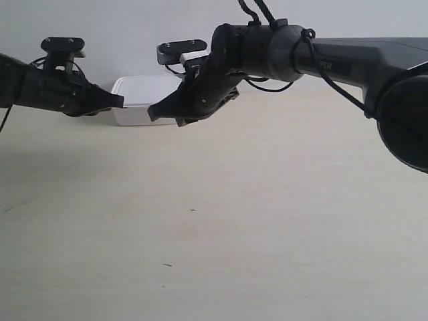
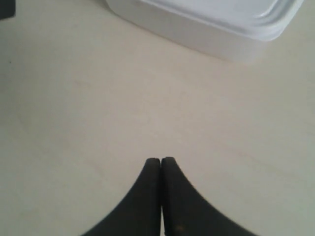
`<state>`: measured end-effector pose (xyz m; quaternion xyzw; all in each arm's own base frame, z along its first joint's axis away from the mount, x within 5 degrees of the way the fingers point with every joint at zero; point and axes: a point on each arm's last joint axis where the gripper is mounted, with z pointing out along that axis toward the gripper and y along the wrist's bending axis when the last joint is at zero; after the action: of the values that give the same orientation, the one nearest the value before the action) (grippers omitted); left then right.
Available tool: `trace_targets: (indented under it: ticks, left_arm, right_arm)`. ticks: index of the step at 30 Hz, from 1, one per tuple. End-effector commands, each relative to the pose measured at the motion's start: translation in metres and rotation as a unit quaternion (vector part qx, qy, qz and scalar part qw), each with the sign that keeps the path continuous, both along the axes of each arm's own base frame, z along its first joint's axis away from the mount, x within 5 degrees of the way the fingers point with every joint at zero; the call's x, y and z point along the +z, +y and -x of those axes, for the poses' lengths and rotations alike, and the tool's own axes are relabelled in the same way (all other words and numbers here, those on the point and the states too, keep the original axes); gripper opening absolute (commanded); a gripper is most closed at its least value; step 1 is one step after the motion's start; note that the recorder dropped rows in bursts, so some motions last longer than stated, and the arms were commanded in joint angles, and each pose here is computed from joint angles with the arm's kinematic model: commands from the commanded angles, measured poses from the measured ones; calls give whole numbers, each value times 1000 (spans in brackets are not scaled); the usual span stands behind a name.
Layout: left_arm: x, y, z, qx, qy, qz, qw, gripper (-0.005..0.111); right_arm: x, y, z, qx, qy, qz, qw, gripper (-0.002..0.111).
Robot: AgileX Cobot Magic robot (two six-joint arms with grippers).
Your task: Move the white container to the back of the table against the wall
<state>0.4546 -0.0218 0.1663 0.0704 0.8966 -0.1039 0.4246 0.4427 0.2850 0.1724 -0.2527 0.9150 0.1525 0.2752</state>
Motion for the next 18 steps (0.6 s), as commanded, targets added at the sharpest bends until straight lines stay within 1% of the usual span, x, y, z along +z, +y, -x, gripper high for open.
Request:
trace_targets:
  ticks: [1,3,5,8,14,18]
  left_arm:
    - [11,-6,18,-22,-23,24,999,0]
    - [18,-9,28,-28,-42,42,998,0]
    - [29,-11,38,-48,-56,31,997,0]
    - [47,-11,53,-53,-73,25,996,0]
    - [87,-12,87,-60,-116,30,991,0]
    - [110,-14,115,-71,-144,35,986,0]
  right_arm:
    - [25,-4,8,8,-5,-9,1000,0]
    - [40,-6,16,16,-9,-23,1000,0]
    - [51,-10,26,23,-10,-34,999,0]
    - [59,-18,41,33,-16,-37,999,0]
    - [73,-43,76,9,-40,-48,998,0]
    - [81,-67,111,-7,-59,-56,997,0]
